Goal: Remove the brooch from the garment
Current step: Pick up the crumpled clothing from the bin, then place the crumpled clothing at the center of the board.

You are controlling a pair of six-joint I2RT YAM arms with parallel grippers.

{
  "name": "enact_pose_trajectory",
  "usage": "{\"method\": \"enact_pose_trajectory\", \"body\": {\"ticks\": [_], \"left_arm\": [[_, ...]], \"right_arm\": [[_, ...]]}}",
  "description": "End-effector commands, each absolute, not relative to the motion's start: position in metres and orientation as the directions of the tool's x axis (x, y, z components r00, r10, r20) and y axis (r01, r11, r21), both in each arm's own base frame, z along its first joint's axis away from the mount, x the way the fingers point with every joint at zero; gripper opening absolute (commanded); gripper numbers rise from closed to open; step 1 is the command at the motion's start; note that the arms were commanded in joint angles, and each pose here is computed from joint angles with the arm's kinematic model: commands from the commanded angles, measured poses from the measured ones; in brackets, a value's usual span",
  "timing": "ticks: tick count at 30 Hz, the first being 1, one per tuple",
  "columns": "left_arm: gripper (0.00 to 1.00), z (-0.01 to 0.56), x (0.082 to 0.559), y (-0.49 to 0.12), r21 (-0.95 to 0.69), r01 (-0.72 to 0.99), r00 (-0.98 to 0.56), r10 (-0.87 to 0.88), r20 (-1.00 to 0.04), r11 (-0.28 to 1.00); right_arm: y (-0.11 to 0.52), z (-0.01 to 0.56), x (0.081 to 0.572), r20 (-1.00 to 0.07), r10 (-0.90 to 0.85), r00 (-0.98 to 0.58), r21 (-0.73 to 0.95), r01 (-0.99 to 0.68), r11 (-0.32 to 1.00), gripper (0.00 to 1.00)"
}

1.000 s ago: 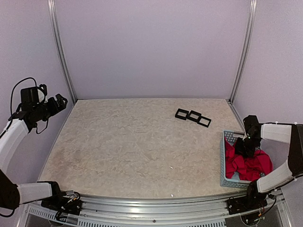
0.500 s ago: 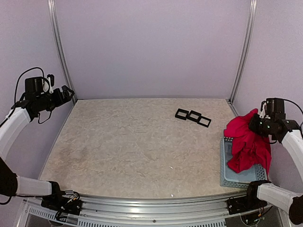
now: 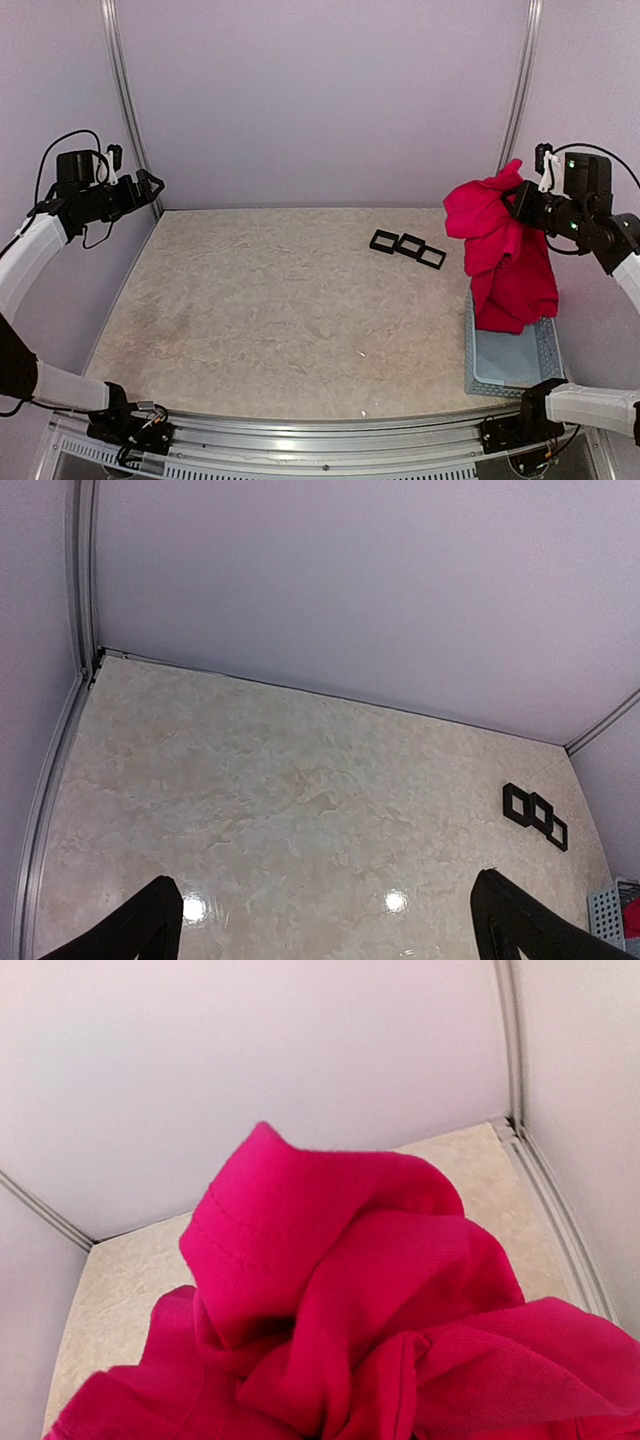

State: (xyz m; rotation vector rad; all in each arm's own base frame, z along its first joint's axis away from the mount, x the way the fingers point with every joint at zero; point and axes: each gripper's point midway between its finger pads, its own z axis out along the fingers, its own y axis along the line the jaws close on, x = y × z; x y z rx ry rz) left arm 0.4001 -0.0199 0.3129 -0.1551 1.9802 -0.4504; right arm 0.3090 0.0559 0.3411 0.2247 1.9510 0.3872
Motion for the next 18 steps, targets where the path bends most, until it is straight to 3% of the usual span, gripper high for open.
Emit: {"method": "enact_pose_trajectory", "body": {"ticks": [1,12,18], "left_arm": [[0.99,0.325,0.402,-0.025,-0.367,0.129,-0.421,-0.284,-0.861,0.921],[0.99,0.334,0.405,-0.026,-0.362,0.138,-0.418,-0.277,-0.865,0.922],[0.99,0.335,0.403,-0.026,-0.370,0.137,-0.417,-0.285,-0.863,0.919]], "right_arm": [[0.092,0.400,0.316,-0.909,0.299,-0.291,0.348,-0.135,0.928,0.00],[0.220,0.459,0.317,-0.967,0.136,-0.217,0.203,-0.328,0.923,0.00],[0.307,0.471,0.313,-0.977,0.096,-0.190,0.179,-0.490,0.853,0.00]]}}
